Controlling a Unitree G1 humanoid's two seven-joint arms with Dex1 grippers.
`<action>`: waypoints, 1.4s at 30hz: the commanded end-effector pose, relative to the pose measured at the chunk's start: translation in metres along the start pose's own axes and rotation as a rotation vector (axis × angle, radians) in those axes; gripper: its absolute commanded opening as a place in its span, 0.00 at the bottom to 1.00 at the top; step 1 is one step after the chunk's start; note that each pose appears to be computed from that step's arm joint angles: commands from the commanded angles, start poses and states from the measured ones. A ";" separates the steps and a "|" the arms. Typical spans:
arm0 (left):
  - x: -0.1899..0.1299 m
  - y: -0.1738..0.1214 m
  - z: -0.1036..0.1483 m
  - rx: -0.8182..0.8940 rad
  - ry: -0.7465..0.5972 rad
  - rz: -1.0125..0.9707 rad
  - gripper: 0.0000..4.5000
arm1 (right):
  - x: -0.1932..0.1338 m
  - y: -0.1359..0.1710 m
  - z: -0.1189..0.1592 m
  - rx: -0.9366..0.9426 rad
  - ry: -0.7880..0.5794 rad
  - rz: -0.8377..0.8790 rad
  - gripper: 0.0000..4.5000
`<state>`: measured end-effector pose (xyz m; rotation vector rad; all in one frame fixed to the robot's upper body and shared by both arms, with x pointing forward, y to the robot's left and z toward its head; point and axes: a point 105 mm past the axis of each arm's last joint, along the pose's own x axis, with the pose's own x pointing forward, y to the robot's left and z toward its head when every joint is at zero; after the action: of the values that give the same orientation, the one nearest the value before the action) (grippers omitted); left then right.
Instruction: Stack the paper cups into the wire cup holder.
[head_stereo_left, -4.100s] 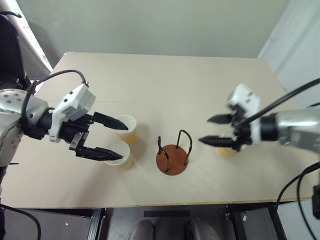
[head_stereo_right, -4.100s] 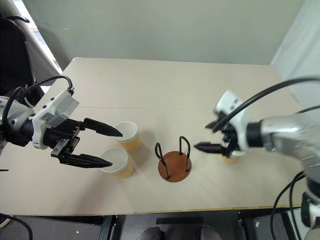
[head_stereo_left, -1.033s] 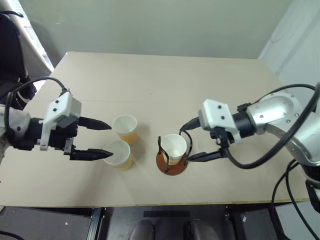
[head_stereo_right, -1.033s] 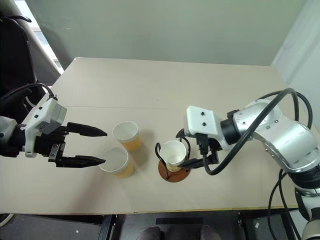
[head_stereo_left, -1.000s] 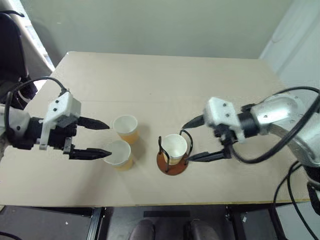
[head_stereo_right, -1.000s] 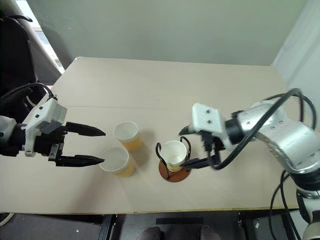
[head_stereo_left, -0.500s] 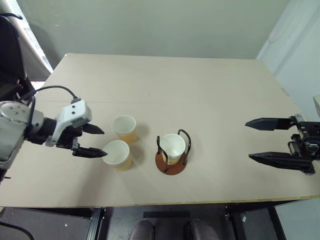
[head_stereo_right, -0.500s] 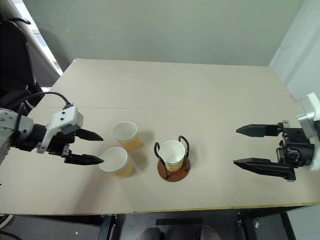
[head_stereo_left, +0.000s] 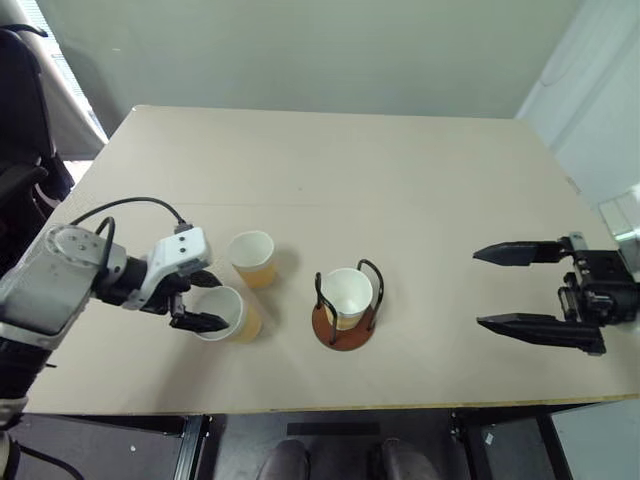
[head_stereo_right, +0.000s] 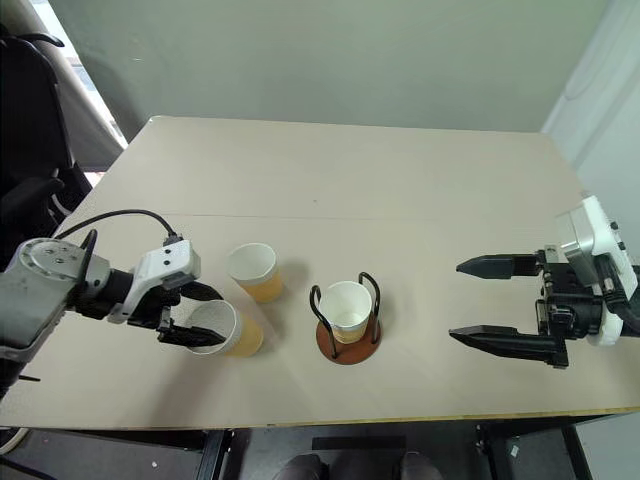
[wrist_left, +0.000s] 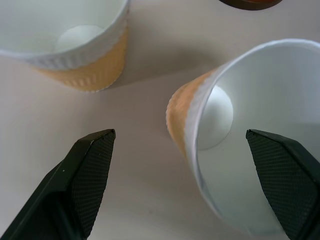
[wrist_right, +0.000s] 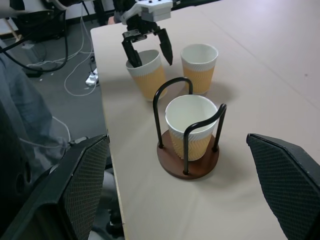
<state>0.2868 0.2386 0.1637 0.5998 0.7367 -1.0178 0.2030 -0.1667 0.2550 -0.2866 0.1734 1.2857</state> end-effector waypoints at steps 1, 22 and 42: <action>-0.004 0.000 0.007 0.032 0.001 0.019 0.92 | -0.001 0.003 0.006 -0.040 0.008 -0.003 1.00; -0.097 -0.030 0.128 0.373 -0.464 -0.167 0.00 | -0.014 -0.001 0.014 -0.083 0.025 -0.033 1.00; -0.023 -0.028 0.225 0.903 -0.373 -0.360 0.00 | -0.011 0.001 0.013 -0.095 0.033 -0.086 1.00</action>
<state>0.3194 0.0769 0.3086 0.9478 0.0516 -1.7099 0.2030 -0.1726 0.2622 -0.3569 0.1606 1.2207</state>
